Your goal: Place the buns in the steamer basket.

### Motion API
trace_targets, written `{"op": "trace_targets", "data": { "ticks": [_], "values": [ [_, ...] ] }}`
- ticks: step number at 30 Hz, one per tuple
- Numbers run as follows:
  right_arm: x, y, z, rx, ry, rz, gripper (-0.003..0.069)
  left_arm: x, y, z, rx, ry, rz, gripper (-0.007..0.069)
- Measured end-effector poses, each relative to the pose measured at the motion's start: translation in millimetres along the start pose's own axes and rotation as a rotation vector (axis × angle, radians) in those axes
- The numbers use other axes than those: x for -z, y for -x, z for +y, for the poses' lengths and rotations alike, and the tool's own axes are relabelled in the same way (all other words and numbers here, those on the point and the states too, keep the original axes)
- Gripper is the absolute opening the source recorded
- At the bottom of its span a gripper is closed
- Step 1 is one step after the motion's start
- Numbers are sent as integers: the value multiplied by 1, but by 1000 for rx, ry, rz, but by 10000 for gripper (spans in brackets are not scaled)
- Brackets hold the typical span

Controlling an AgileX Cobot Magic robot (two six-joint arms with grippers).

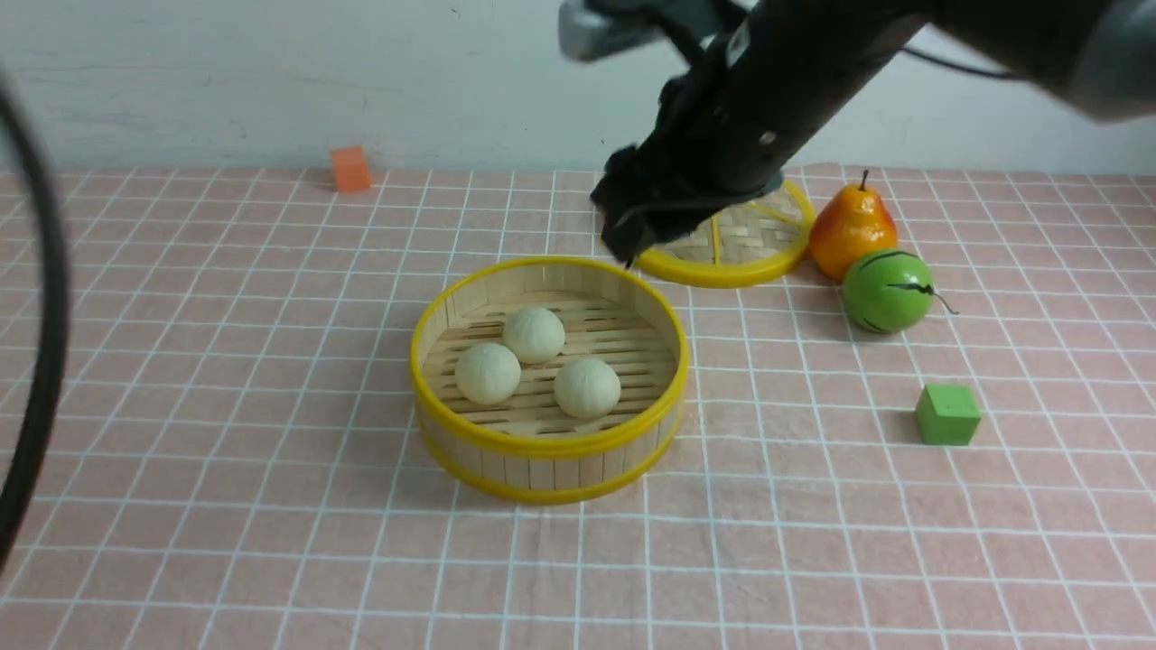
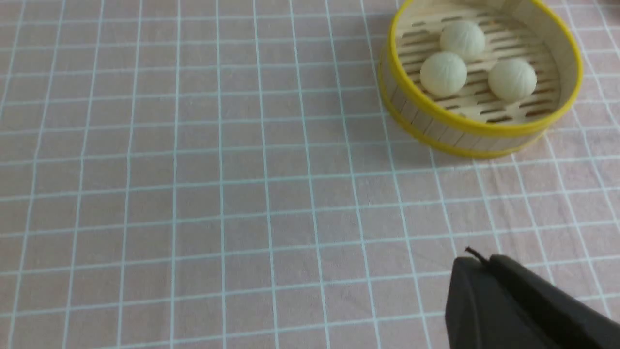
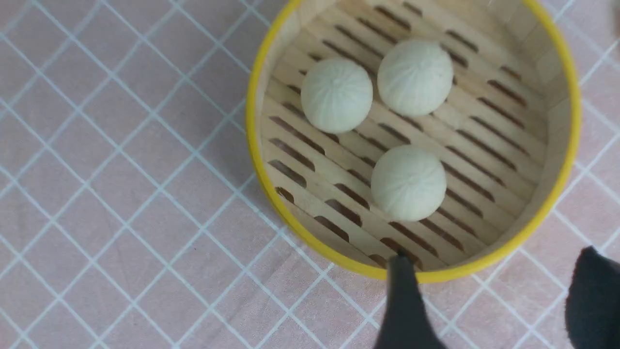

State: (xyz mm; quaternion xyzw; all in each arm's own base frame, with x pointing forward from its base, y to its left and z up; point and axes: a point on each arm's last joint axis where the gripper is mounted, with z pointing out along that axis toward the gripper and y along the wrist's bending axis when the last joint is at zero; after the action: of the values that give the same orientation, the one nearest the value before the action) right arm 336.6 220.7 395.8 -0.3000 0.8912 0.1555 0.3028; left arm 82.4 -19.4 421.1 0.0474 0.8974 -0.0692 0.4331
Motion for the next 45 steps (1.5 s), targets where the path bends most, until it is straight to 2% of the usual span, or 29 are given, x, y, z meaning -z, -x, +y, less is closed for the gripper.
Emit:
{"op": "trace_targets", "data": {
  "ticks": [3,4,5,6,9,10,16,25,33,45],
  "values": [
    [39,-8,7,14,-4,-66,236,-5,-46,7,-3,-20,-69,3],
    [40,-10,7,14,-5,-67,216,-6,-49,8,-3,-22,-75,3],
    [56,-18,10,15,-7,-107,140,-8,-72,12,-2,-39,-140,4],
    [64,-24,12,14,-8,-135,95,-12,-82,13,-4,-43,-156,4],
    [84,-45,17,1,-9,-233,-8,-21,-116,17,-1,-69,-245,4],
    [91,-51,18,-2,-9,-264,-16,-25,-123,18,0,-72,-256,4],
    [119,-102,23,-45,-17,-506,-20,-40,-152,21,3,-93,-322,7],
    [146,-164,24,-61,-67,-780,-18,-41,-152,21,3,-101,-355,15],
    [178,-184,30,-48,-62,-885,-13,-41,-152,21,3,-101,-355,16],
    [180,-187,30,-48,-58,-885,-4,-41,-152,21,3,-101,-355,16]
  ]
}}
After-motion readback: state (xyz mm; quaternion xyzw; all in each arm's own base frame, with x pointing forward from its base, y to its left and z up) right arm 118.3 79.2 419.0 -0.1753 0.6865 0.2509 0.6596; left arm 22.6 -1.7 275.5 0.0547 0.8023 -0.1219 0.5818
